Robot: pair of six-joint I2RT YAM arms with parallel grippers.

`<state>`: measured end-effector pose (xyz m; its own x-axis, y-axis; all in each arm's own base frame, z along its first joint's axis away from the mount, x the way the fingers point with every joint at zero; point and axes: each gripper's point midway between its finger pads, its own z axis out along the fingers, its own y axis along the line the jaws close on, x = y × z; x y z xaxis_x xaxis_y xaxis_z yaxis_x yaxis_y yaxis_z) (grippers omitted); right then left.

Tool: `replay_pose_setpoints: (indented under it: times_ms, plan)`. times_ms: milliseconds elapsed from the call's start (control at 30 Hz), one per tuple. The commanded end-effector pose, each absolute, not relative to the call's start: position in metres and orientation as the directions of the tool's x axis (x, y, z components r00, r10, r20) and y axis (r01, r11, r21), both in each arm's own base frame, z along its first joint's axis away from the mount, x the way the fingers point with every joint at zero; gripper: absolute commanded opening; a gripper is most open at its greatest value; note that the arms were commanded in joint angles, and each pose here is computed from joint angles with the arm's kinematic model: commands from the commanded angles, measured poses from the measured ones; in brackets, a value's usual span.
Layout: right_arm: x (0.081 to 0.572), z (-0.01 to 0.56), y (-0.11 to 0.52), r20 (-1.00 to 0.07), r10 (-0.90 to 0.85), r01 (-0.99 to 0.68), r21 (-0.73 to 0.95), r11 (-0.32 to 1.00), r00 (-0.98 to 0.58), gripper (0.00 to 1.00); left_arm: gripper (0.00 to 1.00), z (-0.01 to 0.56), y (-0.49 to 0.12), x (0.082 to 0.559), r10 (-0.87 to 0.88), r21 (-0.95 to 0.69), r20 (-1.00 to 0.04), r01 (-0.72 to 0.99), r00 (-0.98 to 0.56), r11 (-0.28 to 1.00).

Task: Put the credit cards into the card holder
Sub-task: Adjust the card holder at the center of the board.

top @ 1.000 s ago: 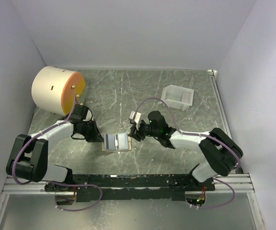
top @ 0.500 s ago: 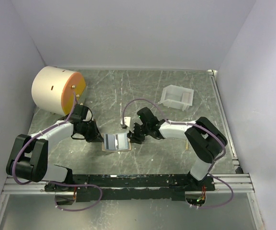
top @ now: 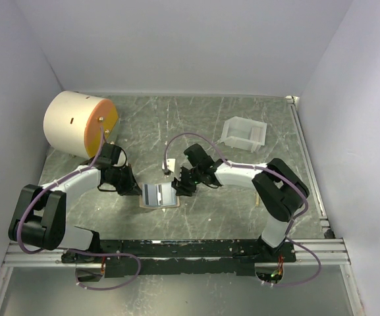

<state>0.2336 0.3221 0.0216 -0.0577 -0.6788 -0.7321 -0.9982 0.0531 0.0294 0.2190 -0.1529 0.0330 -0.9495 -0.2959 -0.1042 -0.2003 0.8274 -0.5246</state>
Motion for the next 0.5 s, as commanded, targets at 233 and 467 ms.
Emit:
replay_pose_setpoints:
  times_ms: [233,467]
  plan:
    - [0.237,0.029,0.328,-0.721,-0.690,-0.998,0.038,0.057,-0.067,0.41,0.07,0.037,-0.153,0.223,-0.297,-0.531,-0.113,-0.195,-0.948,0.824]
    - [0.237,0.017,0.331,-0.713,-0.700,-0.999,0.046,0.026,-0.051,0.41,0.07,0.036,-0.154,0.224,-0.293,-0.530,-0.112,-0.192,-0.950,0.826]
